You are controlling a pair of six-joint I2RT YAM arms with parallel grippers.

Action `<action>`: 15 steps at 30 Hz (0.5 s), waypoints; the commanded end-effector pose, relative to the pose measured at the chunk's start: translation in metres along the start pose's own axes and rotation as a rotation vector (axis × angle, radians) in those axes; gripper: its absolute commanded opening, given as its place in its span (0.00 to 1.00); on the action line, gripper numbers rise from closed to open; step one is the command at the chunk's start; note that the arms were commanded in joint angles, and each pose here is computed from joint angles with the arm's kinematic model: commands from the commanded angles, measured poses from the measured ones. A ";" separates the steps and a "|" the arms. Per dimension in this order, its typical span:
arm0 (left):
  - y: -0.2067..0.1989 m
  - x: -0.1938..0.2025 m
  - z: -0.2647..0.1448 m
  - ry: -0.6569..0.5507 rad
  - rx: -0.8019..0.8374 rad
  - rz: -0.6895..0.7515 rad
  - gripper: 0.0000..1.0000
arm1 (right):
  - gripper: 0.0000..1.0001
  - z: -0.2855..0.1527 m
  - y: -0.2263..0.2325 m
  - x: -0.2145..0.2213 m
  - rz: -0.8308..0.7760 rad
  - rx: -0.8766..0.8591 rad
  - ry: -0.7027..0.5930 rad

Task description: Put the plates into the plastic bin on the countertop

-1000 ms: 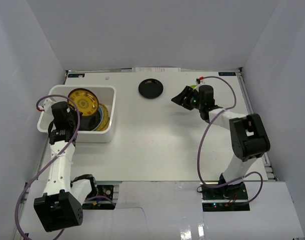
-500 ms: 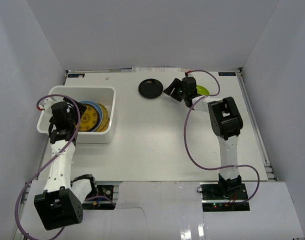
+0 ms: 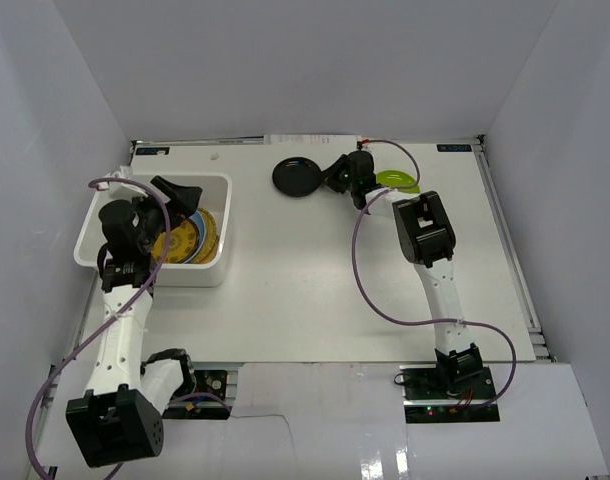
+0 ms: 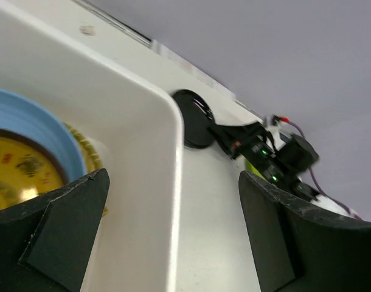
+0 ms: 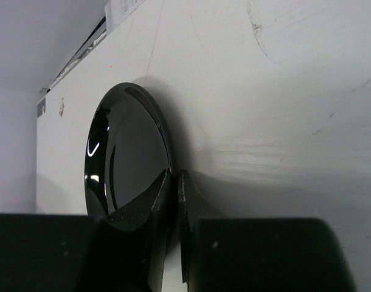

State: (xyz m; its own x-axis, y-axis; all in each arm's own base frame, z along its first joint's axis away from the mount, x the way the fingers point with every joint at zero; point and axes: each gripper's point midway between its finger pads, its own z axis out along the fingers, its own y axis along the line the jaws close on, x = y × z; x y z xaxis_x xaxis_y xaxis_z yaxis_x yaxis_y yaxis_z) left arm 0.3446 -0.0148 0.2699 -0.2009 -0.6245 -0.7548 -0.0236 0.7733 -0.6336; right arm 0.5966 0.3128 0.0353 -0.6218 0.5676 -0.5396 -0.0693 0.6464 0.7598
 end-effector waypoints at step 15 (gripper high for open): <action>-0.158 0.052 -0.023 0.270 0.463 0.180 0.94 | 0.08 -0.187 0.131 -0.027 -0.066 -0.337 -0.092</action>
State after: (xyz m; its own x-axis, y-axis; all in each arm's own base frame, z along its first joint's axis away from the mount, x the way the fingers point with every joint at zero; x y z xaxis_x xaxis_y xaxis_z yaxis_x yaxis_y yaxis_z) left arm 0.3184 -0.1661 0.3417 -0.3747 -0.4114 -0.8309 0.4937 0.6700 -0.5544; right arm 0.4830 0.2803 0.1238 -0.6246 0.5744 -0.5291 -0.1370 0.5864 0.7984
